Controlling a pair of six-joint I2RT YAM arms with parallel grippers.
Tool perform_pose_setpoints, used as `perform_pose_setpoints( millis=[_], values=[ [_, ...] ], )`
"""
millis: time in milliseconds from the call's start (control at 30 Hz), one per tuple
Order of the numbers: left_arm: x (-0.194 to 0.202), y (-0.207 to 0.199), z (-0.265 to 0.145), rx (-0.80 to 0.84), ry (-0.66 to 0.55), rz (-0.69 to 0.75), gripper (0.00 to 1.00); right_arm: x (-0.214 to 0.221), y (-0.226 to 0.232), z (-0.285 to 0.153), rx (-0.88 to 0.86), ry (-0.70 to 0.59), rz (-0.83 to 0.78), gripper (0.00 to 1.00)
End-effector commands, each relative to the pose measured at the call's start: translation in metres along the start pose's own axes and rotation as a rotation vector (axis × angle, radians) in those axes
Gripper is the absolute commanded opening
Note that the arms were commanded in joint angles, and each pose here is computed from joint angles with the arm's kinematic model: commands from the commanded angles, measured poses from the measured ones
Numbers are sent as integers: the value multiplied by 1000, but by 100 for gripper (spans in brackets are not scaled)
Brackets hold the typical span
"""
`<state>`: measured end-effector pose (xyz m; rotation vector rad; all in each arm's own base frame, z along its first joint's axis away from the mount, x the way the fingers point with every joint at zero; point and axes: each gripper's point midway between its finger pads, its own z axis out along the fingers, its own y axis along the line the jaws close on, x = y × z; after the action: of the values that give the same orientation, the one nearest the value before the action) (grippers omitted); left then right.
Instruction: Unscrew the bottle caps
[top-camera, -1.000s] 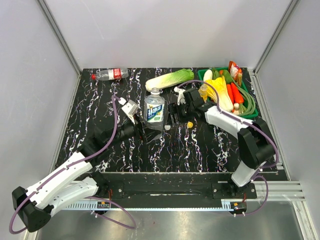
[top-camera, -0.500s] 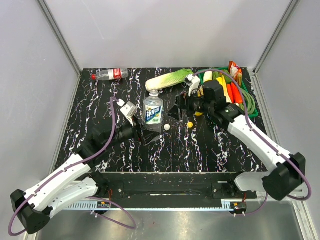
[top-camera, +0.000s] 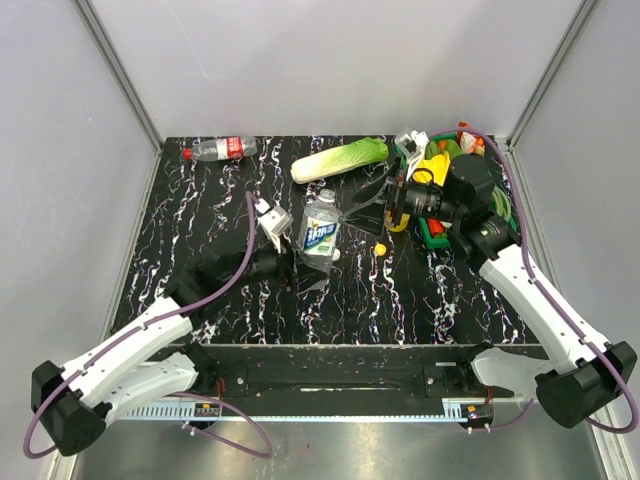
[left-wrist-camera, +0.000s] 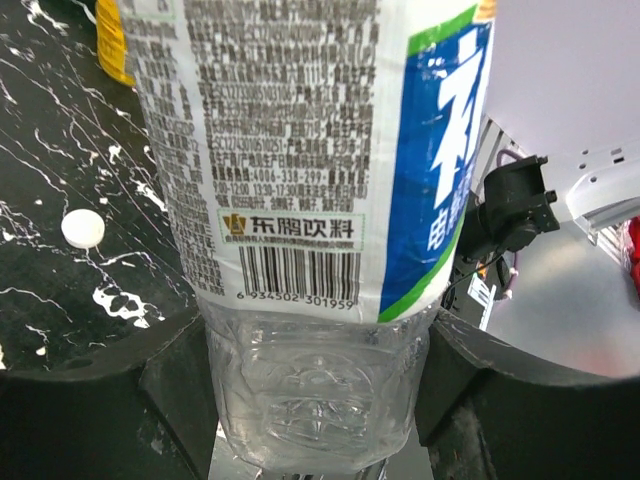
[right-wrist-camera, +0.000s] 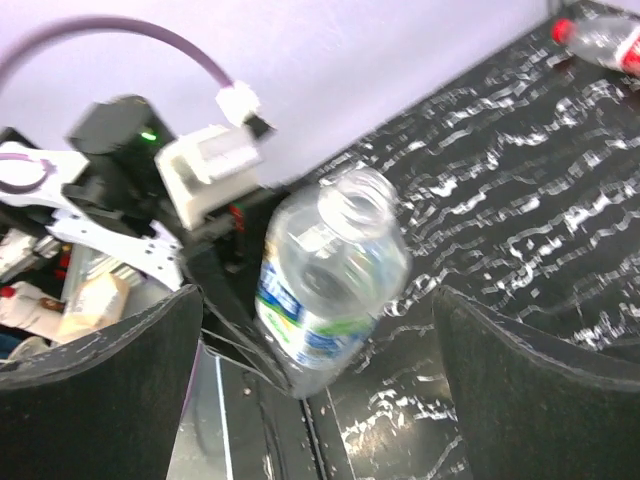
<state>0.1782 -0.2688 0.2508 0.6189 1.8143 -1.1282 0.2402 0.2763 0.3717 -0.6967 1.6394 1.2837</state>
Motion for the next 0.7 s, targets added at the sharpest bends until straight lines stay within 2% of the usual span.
perform_pose_setpoints(
  millis=[0,233,433,533,667],
  values=[
    [-25,-22,4,99,-28,54,0,-27,39,-1,-193,-84,-8,100],
    [-30,-32,6,140,-25,76,0,-26,30,10,-204,-88,58,99],
    [-28,-35,7,153,-18,79,0,-27,27,14,-206,-96,89,92],
    [-25,-37,8,160,-7,77,0,-27,27,16,-223,-95,102,85],
    [-25,-39,9,167,-4,83,0,-25,28,19,-253,-77,127,67]
  ],
)
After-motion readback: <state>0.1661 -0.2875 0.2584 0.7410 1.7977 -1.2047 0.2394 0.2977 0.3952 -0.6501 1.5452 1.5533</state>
